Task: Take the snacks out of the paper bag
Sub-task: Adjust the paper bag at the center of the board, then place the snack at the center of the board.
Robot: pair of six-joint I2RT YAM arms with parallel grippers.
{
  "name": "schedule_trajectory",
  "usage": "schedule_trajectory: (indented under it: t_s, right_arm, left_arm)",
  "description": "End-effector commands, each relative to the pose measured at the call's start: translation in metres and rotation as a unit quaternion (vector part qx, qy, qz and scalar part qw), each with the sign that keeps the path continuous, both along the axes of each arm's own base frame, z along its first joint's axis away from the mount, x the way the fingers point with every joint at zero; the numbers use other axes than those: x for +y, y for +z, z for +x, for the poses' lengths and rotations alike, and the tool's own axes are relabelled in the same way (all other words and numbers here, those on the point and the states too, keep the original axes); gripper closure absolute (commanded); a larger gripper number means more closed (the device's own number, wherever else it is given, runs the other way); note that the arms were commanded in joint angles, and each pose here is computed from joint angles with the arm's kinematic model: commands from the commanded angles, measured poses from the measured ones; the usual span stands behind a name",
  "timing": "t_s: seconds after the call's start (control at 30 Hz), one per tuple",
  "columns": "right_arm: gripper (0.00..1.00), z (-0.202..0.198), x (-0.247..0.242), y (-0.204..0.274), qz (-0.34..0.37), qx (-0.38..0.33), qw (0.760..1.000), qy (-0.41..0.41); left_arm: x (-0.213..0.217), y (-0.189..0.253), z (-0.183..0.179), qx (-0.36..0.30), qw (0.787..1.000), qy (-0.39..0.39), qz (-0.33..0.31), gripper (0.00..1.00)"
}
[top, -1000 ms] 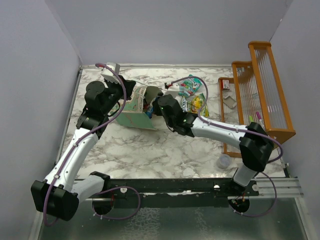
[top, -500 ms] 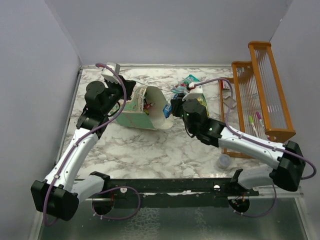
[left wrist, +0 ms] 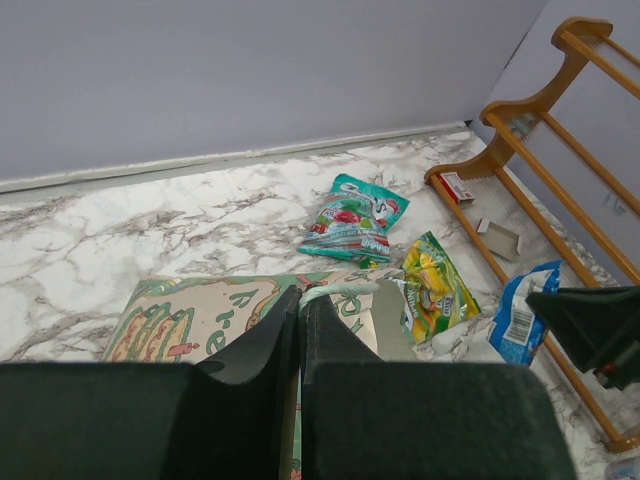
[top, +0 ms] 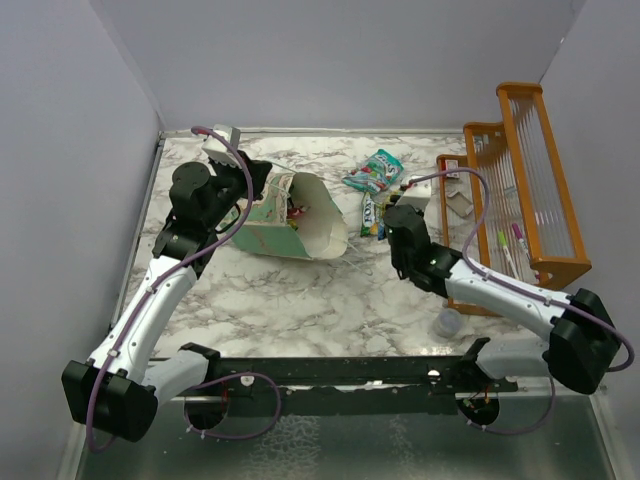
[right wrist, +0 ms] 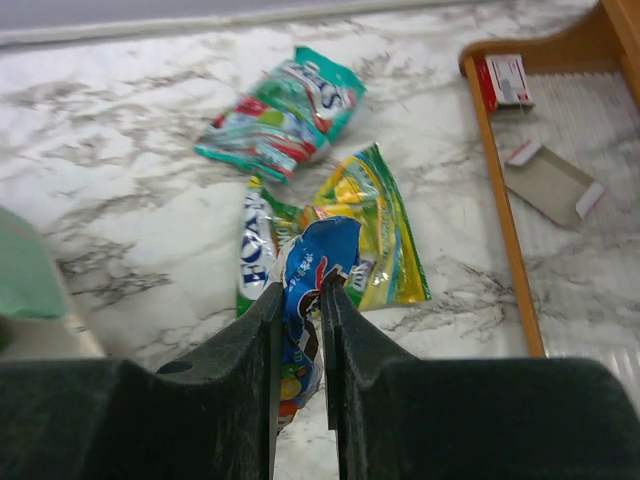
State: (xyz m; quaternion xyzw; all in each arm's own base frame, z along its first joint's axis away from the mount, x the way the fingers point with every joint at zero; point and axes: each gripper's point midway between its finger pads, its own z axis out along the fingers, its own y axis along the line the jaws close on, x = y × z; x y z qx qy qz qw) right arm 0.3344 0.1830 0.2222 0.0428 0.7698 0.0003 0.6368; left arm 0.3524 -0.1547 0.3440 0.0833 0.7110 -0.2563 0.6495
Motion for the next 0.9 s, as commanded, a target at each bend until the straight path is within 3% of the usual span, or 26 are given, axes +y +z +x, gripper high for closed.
schedule_trajectory:
  t_s: [0.0,0.2,0.33,0.7,0.87]
  right_arm:
    - [0.80,0.009,-0.022,-0.067,0.024,0.092,0.995,-0.031]
    - [0.82,0.013,-0.025,-0.148,0.050,0.200,0.978,-0.039]
    - [0.82,0.010,-0.026,-0.174,0.051,0.241,0.968,-0.043]
    - [0.69,0.012,-0.033,-0.162,0.065,0.217,0.973,-0.045]
    - [0.48,0.020,-0.017,-0.126,0.069,0.185,0.980,0.013]
  left_arm:
    - [0.000,0.009,-0.001,-0.016,1.000,0.000,0.001,1.00]
    - [-0.017,0.026,-0.028,-0.079,0.993,-0.082,0.029,1.00]
    - [-0.017,0.029,-0.051,-0.125,0.985,-0.106,0.048,1.00]
    - [0.002,0.032,-0.060,-0.162,0.983,-0.062,0.059,1.00]
    - [-0.004,0.030,-0.056,-0.147,0.986,-0.072,0.041,1.00]
